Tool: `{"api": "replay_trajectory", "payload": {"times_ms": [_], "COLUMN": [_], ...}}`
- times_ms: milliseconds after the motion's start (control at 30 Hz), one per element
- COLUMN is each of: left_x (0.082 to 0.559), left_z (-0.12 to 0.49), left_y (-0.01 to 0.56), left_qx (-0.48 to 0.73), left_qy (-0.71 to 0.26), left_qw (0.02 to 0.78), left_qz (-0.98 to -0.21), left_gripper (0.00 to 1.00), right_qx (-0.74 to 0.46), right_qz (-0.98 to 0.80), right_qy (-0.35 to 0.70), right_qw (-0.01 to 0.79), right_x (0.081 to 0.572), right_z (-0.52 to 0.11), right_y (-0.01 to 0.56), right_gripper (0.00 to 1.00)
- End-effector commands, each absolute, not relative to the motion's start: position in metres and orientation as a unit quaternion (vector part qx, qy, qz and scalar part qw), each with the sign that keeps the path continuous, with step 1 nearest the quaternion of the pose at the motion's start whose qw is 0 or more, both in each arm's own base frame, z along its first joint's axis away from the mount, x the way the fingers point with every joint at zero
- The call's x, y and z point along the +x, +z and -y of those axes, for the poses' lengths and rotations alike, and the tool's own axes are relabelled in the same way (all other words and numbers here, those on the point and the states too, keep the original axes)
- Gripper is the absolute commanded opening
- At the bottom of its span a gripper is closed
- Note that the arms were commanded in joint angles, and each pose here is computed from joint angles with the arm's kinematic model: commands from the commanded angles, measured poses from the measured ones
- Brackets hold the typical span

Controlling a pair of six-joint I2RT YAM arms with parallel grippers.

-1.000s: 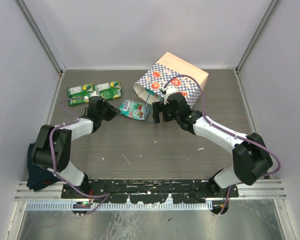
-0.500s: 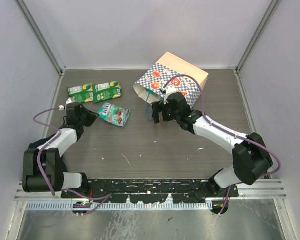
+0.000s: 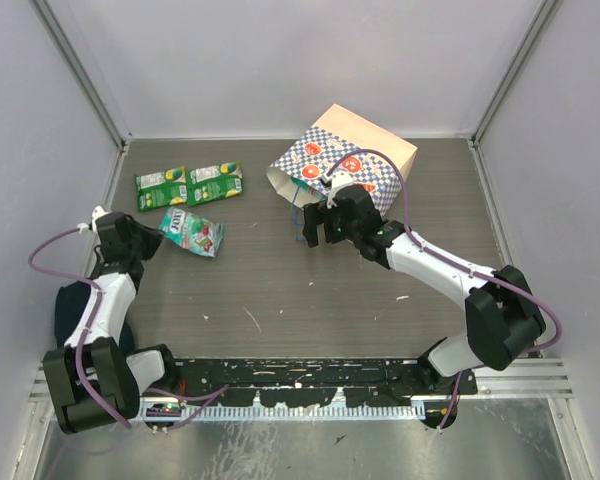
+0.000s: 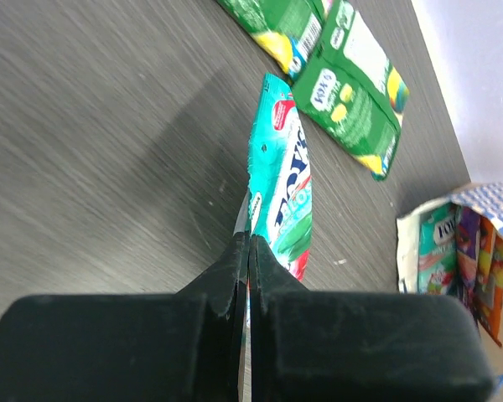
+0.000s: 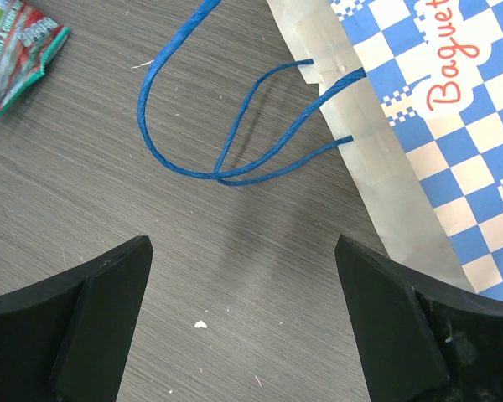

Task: Take the snacks out of the paper bag
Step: Place the snack at the center of the board.

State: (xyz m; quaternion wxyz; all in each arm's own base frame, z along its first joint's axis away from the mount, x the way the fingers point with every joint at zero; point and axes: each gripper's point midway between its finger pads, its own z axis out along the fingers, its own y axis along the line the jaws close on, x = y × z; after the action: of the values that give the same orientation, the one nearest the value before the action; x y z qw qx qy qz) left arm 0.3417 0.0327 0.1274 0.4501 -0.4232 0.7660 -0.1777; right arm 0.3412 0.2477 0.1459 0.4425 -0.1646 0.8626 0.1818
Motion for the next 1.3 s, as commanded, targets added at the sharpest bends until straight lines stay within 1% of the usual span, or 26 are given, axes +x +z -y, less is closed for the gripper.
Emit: {"api": "replay_trajectory", "payload": {"times_ms": [0,133,233,267,500,667,867,967,1267], "left_x": [0.329,0.316,0.312,0.307,0.296,0.310,0.333,0.340,0.351], "left_z": [-0.067,-0.091,-0.099,-0.111,-0.141,-0.149,-0.149,-0.151,-0.165], "left_y": [0.141,0.137,0.135,0.134,0.123,0.118,0.095,0.081,0.078], "left_qx": [-0.442,-0.475,-0.495,-0.514,-0.581,-0.600,-0.626,-0.640,-0.664], "left_qy": [-0.120,-0.078,-0.067,-0.056,-0.020,-0.031,-0.061,-0.061,-0.056], "left_qw": [0.484,0.488,0.497,0.498,0.502,0.504,0.477,0.458,0.461], "left_qz": [-0.746,-0.728,-0.710,-0.696,-0.641,-0.620,-0.614,-0.614,-0.586], "left_gripper": [0.00,0.00,0.00,0.00,0.00,0.00,0.00,0.00,0.00], "right_qx": [-0.159,-0.158,-0.159,-0.159,-0.160,-0.160,-0.160,-0.161,-0.163], "right_qz": [-0.842,-0.842,-0.842,-0.842,-0.841,-0.841,-0.842,-0.843,-0.845], "right_qy": [0.207,0.208,0.210,0.211,0.217,0.221,0.217,0.216,0.219], "right_qw": [0.472,0.472,0.471,0.470,0.468,0.468,0.467,0.466,0.460], "right_x": [0.347,0.347,0.346,0.346,0.344,0.343,0.343,0.344,0.344], "right_z": [-0.258,-0.258,-0.258,-0.259,-0.260,-0.260,-0.260,-0.260,-0.263], "right_y": [0.169,0.170,0.169,0.169,0.169,0.170,0.168,0.167,0.162], "right_gripper": [0.97,0.97,0.97,0.97,0.97,0.97,0.97,0.97,0.97]}}
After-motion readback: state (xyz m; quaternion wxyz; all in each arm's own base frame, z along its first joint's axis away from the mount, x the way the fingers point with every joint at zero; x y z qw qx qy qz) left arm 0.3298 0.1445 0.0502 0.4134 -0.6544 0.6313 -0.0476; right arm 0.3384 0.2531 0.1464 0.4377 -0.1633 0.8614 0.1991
